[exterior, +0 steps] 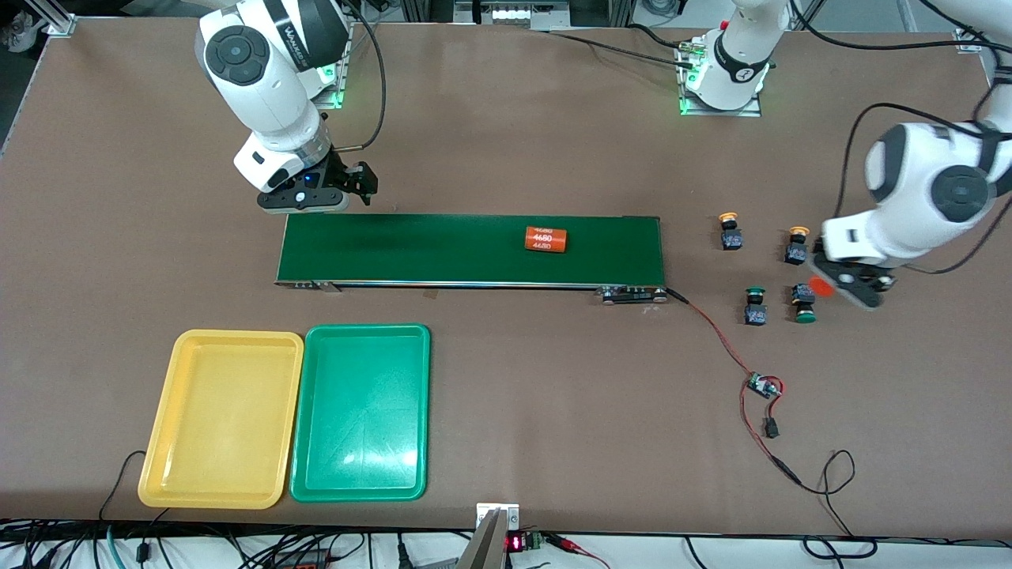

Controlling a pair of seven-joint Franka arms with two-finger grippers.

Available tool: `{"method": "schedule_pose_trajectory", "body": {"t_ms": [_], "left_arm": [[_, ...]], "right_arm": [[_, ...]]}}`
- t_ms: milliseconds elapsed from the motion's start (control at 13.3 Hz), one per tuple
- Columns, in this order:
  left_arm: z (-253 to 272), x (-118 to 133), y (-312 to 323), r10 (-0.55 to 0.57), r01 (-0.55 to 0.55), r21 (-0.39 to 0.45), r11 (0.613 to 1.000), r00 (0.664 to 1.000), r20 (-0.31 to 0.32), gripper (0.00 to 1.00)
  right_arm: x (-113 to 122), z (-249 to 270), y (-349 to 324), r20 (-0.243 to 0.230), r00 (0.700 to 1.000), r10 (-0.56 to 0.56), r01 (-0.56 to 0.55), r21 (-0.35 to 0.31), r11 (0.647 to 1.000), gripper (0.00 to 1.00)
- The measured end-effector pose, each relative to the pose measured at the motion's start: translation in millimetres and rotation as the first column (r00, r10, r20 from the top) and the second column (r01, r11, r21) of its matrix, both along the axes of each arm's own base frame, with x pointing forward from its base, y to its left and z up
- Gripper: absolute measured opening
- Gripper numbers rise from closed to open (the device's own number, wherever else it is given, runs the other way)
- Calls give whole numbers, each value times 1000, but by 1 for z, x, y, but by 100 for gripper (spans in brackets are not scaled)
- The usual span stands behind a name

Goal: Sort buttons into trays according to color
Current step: 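Place the second orange cylinder on the belt with the left gripper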

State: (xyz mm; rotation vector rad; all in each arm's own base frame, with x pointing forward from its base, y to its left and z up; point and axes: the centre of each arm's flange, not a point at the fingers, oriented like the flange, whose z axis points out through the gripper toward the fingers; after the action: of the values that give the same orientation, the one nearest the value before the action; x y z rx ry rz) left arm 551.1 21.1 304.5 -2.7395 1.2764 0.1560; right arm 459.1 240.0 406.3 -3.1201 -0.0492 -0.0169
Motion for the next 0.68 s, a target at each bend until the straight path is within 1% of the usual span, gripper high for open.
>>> {"method": "schedule_pose_trajectory", "body": {"t_ms": [75,150,226,376,451,677], "left_arm": [[-3,-2,-37,-75,75,0,997,997,-17,50],[-6,-8,-75,-160,160,-1,987,986,-40,50],[-9,-16,-114,-245,245,-7,970,968,-58,50],[-6,-33,-179,-394,394,-23,919,917,-63,50],[-5,-40,-202,-452,451,-29,892,890,-62,50],[-3,-52,-241,-585,583,-42,811,809,-63,50]], "right_arm": [[0,0,1,-9,1000,-13,13,16,1000,100],[-1,0,1,-14,1000,-20,20,25,999,100],[-1,0,1,-17,1000,-24,24,29,999,100],[-1,0,2,-18,999,-29,29,30,999,100],[-1,0,2,-18,999,-30,31,30,999,100],[-1,-1,2,-18,999,-33,33,30,999,100]]}}
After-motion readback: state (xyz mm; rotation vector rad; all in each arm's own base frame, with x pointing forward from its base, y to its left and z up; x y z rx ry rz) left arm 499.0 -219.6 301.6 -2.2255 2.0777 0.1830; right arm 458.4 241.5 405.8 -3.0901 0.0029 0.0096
